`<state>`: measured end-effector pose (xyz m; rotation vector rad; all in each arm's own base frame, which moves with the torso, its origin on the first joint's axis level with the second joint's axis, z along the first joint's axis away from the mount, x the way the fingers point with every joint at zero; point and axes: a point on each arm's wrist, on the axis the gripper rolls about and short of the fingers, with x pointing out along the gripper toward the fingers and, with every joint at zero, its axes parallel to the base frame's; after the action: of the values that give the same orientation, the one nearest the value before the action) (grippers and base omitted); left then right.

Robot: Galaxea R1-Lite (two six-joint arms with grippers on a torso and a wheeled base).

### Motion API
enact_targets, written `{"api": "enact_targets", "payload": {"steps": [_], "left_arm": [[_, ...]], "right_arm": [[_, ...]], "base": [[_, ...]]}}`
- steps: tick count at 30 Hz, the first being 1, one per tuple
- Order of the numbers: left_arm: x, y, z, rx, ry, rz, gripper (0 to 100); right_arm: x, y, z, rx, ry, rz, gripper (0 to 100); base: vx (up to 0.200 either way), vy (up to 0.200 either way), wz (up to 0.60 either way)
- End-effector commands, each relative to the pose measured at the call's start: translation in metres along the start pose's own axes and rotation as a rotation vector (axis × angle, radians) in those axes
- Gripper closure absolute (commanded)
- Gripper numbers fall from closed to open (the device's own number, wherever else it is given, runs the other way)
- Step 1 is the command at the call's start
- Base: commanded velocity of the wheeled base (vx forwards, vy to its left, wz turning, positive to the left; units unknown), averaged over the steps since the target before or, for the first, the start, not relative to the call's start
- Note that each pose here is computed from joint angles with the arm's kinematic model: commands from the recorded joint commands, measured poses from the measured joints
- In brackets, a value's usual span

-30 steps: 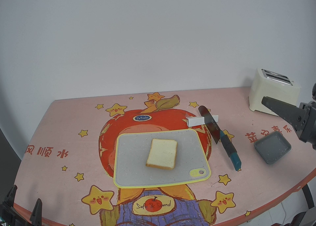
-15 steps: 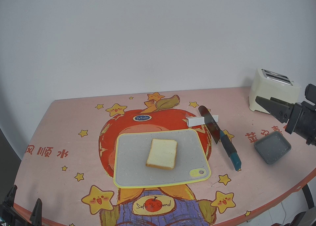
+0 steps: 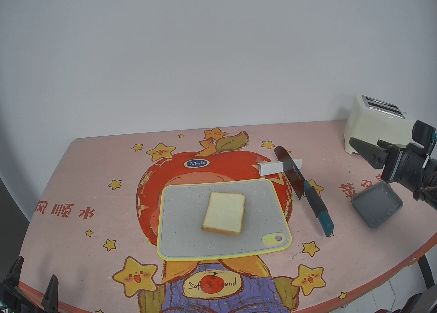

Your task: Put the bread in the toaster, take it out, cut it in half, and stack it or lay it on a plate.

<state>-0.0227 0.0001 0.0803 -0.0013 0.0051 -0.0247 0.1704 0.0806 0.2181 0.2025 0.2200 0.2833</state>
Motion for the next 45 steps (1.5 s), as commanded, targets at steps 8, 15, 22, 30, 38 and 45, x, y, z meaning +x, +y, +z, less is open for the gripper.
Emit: {"api": "enact_targets", "payload": {"steps": [8,15,22,30,38,45], "left_arm": [[0.001,0.000,-0.005,0.000,0.007,0.000,0],[0.001,0.000,-0.005,0.000,0.007,0.000,0],[0.001,0.000,-0.005,0.000,0.007,0.000,0],[0.001,0.000,-0.005,0.000,0.007,0.000,0],[0.001,0.000,-0.005,0.000,0.007,0.000,0],[0.001,0.000,-0.005,0.000,0.007,0.000,0]], "right_arm": [[0.001,0.017,-0.016,-0.059,0.064,0.078,0],[0.028,0.032,0.002,-0.060,0.068,0.086,0],[0.046,0.032,-0.009,-0.075,0.124,0.064,0],[0.069,0.033,-0.055,-0.127,0.292,0.019,0],[0.073,0.030,-0.062,-0.135,0.308,-0.013,0],[0.073,0.028,-0.068,-0.146,0.322,-0.043,0]], "base": [[0.000,0.000,0.00],[0.000,0.000,0.00],[0.000,0.000,0.00],[0.000,0.000,0.00],[0.000,0.000,0.00],[0.000,0.000,0.00]]}}
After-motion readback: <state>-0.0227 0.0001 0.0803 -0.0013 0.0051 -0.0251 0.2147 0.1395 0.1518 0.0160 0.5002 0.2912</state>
